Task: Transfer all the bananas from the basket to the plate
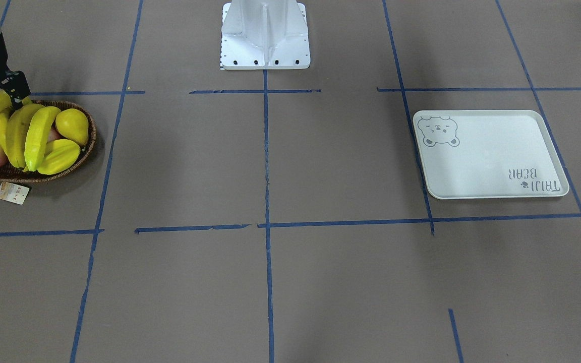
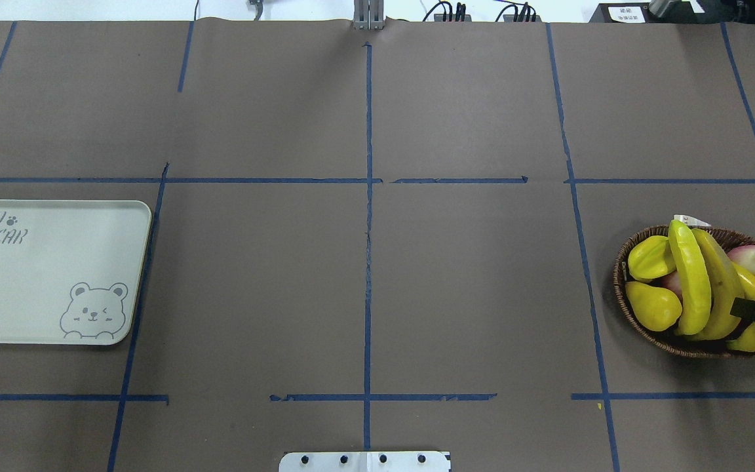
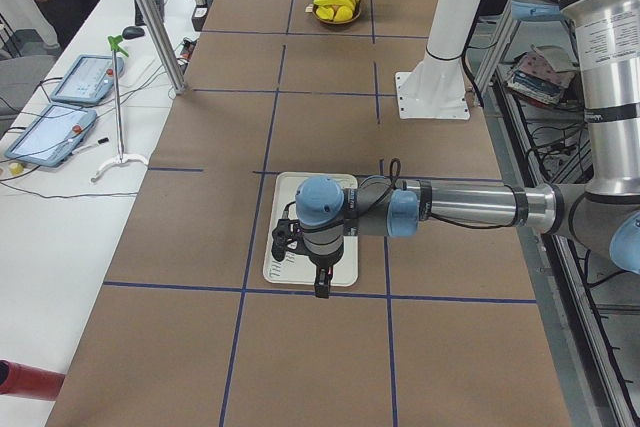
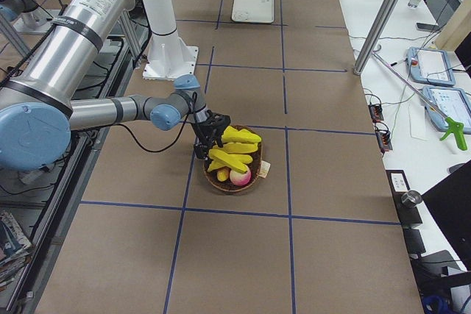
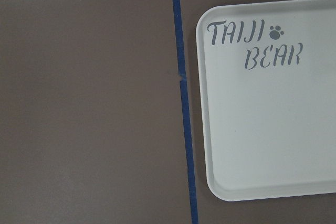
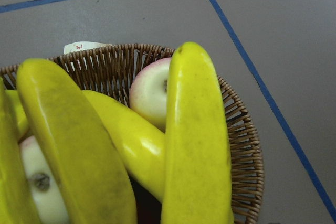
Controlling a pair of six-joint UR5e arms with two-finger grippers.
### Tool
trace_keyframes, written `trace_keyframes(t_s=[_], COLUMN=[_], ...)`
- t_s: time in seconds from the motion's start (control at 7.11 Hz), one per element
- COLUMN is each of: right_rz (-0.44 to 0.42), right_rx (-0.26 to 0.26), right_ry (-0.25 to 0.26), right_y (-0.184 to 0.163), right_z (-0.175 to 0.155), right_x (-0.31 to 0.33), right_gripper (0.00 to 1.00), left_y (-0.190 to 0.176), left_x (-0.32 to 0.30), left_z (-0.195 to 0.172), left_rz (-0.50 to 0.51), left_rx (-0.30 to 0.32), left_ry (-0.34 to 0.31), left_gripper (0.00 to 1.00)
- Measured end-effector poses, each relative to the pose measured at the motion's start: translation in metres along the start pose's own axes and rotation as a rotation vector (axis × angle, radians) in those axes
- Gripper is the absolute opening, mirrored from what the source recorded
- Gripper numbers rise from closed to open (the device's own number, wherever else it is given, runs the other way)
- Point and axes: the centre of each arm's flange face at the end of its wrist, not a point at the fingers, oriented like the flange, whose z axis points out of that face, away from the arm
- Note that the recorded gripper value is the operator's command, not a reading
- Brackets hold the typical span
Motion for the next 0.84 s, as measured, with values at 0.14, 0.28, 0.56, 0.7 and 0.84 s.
trace_keyframes(t_s=[0.14, 0.28, 0.56, 0.7, 0.84], right_rz=[-0.008, -0.007, 0.002, 0.004, 0.004], right_rx=[-0.009, -0.015, -0.018, -0.018, -0.018], right_ry=[0.000, 0.001, 0.004, 0.004, 0.003], right_y=[0.0062, 0.0093, 0.0109, 0.0109, 0.0108], right_z=[0.0020, 0.0030, 0.0039, 0.0040, 0.0040], right_x=[-0.0026, -0.0038, -0.0042, -0.0044, -0.0046], right_gripper=[0.87, 0.75, 0.52, 0.35, 0.18], left_y=[0.0000, 0.0000, 0.0000, 0.0000, 0.0000], left_x=[0.0000, 0.0000, 0.0000, 0.0000, 0.0000], left_z=[0.0000, 0.0000, 0.0000, 0.0000, 0.0000], left_rz=[0.000, 0.000, 0.000, 0.000, 0.000], left_rx=[0.000, 0.000, 0.000, 0.000, 0.000], left_ry=[0.000, 0.000, 0.000, 0.000, 0.000], left_gripper=[1.00, 1.00, 1.00, 1.00, 1.00])
